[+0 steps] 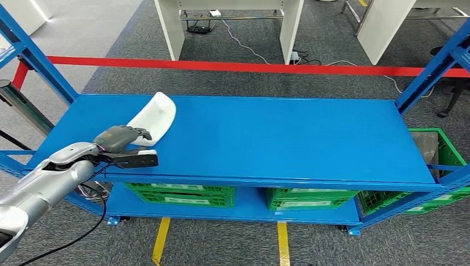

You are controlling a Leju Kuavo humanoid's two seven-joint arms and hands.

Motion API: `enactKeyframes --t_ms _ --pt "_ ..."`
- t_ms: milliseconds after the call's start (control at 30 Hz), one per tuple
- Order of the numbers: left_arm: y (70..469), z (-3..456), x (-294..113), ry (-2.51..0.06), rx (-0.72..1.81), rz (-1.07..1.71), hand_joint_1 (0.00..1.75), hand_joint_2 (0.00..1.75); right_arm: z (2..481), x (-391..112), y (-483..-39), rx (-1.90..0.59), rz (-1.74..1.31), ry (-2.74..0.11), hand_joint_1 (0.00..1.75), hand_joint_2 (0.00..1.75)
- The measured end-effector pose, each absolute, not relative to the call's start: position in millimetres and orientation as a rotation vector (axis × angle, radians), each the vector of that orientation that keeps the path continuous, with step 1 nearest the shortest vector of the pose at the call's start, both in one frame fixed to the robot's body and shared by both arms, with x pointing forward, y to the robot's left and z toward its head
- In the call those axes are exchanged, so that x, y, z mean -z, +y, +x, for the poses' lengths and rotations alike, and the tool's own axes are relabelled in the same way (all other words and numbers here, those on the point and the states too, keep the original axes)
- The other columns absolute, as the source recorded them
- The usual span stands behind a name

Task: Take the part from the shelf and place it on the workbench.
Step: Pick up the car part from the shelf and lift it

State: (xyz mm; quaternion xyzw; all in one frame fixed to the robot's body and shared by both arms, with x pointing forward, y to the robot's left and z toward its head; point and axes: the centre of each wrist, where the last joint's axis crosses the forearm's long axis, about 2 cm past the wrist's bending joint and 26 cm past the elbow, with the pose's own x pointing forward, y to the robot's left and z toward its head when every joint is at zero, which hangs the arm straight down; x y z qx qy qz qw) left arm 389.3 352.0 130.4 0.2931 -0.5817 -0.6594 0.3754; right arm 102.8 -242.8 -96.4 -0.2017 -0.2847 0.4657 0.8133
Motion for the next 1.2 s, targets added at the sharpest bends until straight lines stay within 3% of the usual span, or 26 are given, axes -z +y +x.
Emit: enactKeyframes --t_ms 233,367,500,900,1033,1200 --pt "353.3 387.4 -129.1 -1.568 1.615 0.765 1.75 1.75 102.8 96.4 -242.8 -0.995 -0.431 -0.609 0.00 0.00" --pt "355.6 385.3 -127.5 -1.596 1.585 0.780 1.75 0.00 102.8 96.4 -242.5 -0.999 -0.431 -0.611 0.00 0.00" --pt "357.0 384.3 -127.8 -1.614 1.585 0.818 1.75 1.75 102.9 96.4 -242.5 -0.998 -0.430 -0.611 0.00 0.00" --pt "353.2 383.8 -130.6 -1.598 1.620 0.936 1.75 1.75 102.7 96.4 -242.6 -0.983 -0.430 -0.608 0.00 0.00" --pt "351.4 382.5 -129.4 -1.593 1.629 0.951 1.75 0.00 102.7 96.4 -242.6 -0.981 -0.430 -0.607 0.00 0.00" --pt "350.4 380.9 -127.1 -1.591 1.626 0.947 1.75 0.00 102.6 96.4 -242.6 -0.979 -0.429 -0.606 0.00 0.00"
